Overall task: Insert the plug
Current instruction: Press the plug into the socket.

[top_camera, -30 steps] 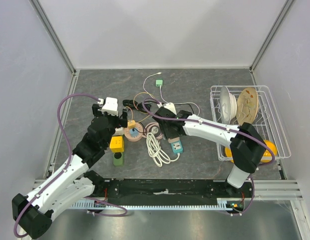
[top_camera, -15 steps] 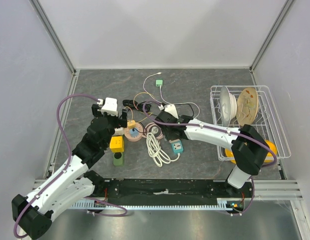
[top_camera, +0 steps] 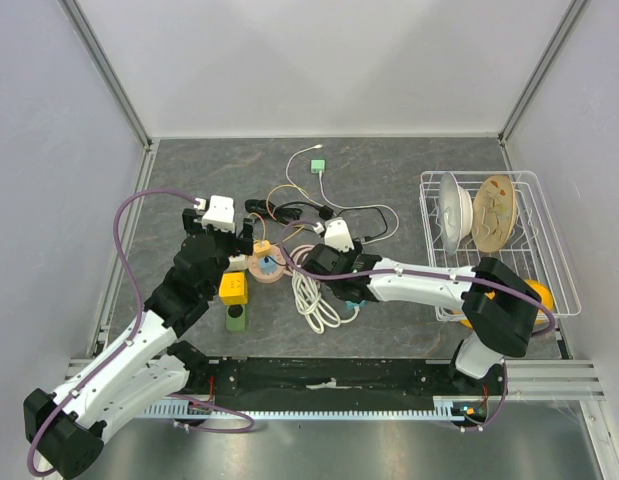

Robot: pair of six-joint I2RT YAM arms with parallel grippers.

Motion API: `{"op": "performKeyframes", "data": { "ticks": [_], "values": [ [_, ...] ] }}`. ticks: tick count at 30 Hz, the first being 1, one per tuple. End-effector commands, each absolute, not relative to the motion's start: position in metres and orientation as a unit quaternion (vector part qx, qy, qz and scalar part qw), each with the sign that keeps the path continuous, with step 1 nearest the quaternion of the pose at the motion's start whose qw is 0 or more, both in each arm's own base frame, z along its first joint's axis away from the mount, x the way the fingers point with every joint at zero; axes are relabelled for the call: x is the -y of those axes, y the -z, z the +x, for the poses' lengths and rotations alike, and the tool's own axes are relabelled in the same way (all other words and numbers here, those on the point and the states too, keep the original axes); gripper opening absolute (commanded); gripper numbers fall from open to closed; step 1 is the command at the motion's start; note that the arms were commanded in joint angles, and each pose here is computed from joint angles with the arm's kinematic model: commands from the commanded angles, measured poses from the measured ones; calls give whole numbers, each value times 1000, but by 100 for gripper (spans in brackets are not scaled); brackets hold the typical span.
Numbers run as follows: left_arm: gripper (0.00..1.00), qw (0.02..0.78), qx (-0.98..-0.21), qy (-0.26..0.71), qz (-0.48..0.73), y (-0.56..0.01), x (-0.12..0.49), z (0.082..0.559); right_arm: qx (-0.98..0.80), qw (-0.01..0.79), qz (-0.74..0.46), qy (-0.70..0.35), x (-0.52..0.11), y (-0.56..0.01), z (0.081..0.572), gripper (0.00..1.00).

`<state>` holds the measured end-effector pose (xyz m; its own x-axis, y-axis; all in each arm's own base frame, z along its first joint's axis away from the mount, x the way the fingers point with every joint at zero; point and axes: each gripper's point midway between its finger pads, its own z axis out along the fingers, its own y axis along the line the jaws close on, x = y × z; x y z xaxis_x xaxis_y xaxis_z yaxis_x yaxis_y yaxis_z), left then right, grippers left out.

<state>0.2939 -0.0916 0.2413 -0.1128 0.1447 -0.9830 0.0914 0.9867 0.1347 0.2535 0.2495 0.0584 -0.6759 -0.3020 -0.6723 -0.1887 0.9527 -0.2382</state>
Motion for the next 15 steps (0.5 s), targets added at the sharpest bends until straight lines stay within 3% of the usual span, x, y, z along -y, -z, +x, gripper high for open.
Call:
{"op": "performKeyframes", "data": {
  "ticks": [1, 7, 10, 11, 14, 15],
  "values": [
    [97, 683, -727, -26, 66, -255, 87, 297, -967, 150, -170, 116, -187, 52, 166, 0],
    [97, 682, -728, -26, 66, -255, 87, 297, -966, 175, -161, 100, -192, 41, 179, 0],
    [97, 683, -728, -24, 64, -256, 87, 296, -965, 199, -157, 75, -204, 25, 188, 25],
    [97, 682, -728, -23, 64, -255, 87, 296, -963, 214, -153, 62, -210, 14, 192, 39],
    [97, 682, -728, -21, 64, -255, 88, 296, -958, 246, -145, 30, -224, -13, 205, 52],
    [97, 682, -728, -21, 64, -255, 88, 296, -956, 254, -142, 22, -229, -19, 209, 52]
  ]
}}
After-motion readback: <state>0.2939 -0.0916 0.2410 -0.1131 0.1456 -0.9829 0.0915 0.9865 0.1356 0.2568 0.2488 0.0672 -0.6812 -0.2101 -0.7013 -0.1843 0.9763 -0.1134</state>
